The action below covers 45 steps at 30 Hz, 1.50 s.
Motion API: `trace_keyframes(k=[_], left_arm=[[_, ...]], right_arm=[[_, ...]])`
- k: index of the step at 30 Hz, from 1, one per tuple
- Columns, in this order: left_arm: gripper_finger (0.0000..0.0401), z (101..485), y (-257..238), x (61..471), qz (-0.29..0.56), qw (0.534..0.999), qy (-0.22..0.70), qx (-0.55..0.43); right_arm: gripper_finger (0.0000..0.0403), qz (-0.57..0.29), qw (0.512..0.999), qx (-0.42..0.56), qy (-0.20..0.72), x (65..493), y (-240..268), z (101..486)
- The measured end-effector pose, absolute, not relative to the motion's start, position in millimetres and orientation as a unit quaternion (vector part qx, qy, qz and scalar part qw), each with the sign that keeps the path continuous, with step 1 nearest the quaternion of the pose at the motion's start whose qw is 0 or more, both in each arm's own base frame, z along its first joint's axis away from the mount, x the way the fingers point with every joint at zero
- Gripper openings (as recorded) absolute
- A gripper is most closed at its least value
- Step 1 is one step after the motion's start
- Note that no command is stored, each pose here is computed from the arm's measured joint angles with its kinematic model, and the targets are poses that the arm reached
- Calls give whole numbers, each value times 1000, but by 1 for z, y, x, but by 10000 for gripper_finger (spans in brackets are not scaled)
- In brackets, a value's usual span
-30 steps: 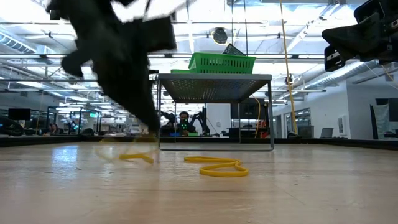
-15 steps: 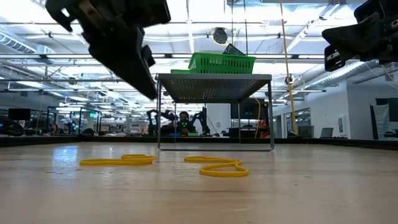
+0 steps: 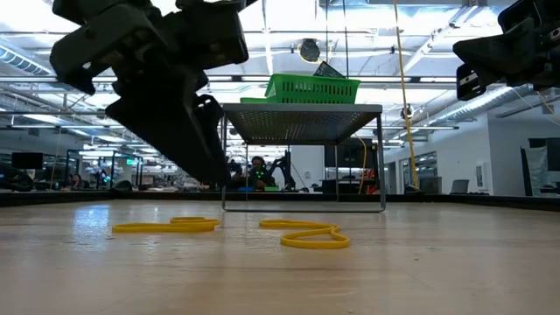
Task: Pick & Place Office Desk Supplies
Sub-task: Put the yellow rubber band into the left green bin on the shelf
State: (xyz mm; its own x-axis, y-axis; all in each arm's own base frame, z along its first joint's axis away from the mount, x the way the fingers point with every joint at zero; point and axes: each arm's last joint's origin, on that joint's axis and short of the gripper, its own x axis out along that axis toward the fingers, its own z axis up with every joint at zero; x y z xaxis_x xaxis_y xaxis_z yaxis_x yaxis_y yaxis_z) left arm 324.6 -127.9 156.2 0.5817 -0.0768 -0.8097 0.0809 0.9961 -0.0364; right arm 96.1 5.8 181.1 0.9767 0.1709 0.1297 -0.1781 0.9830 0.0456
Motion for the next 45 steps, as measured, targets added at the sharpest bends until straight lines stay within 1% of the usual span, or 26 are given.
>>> trace_keyframes(k=[5,11,17,21,23,25,34,36,38,41,45], left_arm=[[245,153,-128,324,-50,885,463,18],[246,136,-134,324,-64,870,488,25],[246,117,-139,326,-56,863,501,40],[242,115,-139,323,-56,854,516,42],[227,115,-138,323,-56,852,519,43],[201,115,-138,322,-60,851,520,43],[44,114,-136,322,-56,849,524,45],[15,114,-134,323,-54,849,524,45],[8,114,-132,324,-50,850,523,39],[12,115,-130,325,-47,852,520,45],[5,124,-128,325,-56,858,508,54]], right_arm=[[0,88,994,28,-64,96,6,181],[0,88,994,28,-63,96,6,181],[0,88,994,28,-65,96,6,181],[0,88,994,28,-63,96,6,181],[0,88,994,28,-63,96,6,181],[0,88,994,28,-63,96,6,181],[0,88,994,28,-63,96,6,181],[0,88,994,28,-63,96,6,181],[0,88,994,28,-63,96,6,181],[0,88,994,28,-63,96,6,181],[0,88,994,28,-63,96,6,181]])
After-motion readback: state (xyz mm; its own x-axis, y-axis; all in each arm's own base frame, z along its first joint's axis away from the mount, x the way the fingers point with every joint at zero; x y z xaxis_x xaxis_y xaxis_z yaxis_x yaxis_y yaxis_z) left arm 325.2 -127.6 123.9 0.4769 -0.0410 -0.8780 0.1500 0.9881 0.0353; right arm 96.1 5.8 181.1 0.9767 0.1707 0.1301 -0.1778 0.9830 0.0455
